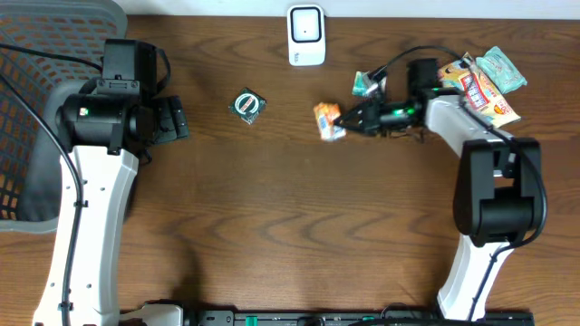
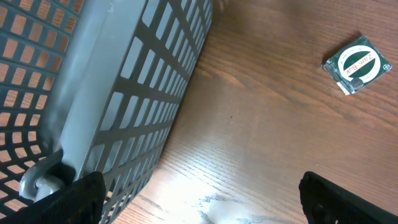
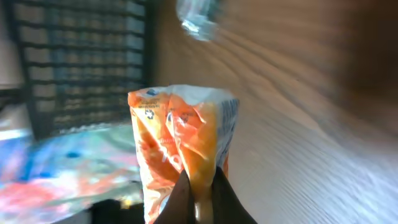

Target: Scan the item barcode

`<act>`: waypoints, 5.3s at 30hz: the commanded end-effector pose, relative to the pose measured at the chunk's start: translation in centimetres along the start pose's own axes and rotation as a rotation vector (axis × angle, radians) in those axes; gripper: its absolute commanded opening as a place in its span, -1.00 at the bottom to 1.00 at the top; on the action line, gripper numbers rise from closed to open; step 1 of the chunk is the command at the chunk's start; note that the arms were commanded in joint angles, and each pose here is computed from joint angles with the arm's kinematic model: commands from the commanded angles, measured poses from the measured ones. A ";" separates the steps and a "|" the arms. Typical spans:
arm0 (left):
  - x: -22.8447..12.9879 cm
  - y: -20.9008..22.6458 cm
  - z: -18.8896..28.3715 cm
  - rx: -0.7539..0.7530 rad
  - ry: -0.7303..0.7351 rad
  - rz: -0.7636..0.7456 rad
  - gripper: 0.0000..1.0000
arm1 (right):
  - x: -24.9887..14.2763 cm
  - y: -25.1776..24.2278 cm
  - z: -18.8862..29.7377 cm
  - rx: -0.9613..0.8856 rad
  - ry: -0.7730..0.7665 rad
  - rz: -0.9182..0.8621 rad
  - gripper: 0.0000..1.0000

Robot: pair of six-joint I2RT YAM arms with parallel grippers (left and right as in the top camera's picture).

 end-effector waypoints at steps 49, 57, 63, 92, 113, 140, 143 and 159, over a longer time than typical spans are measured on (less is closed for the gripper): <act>0.2 0.4 0.4 0.015 -0.016 0.014 0.96 | 20.6 7.7 -6.3 -1.601 -0.291 1.217 -0.98; 0.2 0.4 0.4 0.015 -0.016 0.015 0.95 | 20.0 7.1 -7.4 -1.509 -0.229 1.247 -0.98; 0.2 0.4 0.4 0.015 -0.016 0.014 0.96 | 20.2 7.1 -6.2 -1.484 -0.324 1.114 -0.98; 0.2 0.4 0.4 0.015 -0.016 0.014 0.96 | 13.1 -4.4 22.2 -1.439 -0.298 0.064 0.99; 0.2 0.4 0.4 0.015 -0.016 0.014 0.96 | 14.1 0.5 10.9 -0.892 -0.213 0.254 0.92; 0.2 0.4 0.4 0.015 -0.016 0.014 0.96 | 11.6 -8.0 2.8 -0.967 -0.160 0.360 -0.34; 0.2 0.4 0.4 0.015 -0.016 0.015 0.95 | 10.7 -7.8 2.3 -0.916 -0.116 0.336 -0.31; 0.2 0.4 0.4 0.015 -0.016 0.015 0.96 | 7.8 0.9 3.1 -0.575 -0.043 0.306 0.25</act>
Point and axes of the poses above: each gripper's point midway between its finger pads, its own z axis back along the fingers, its own y axis along the line the jaws close on, x = y × z, the point moved 6 cm from there along z, back along the fingers, and after that the axes turned 2 degrees about z, right-handed, at the moved point
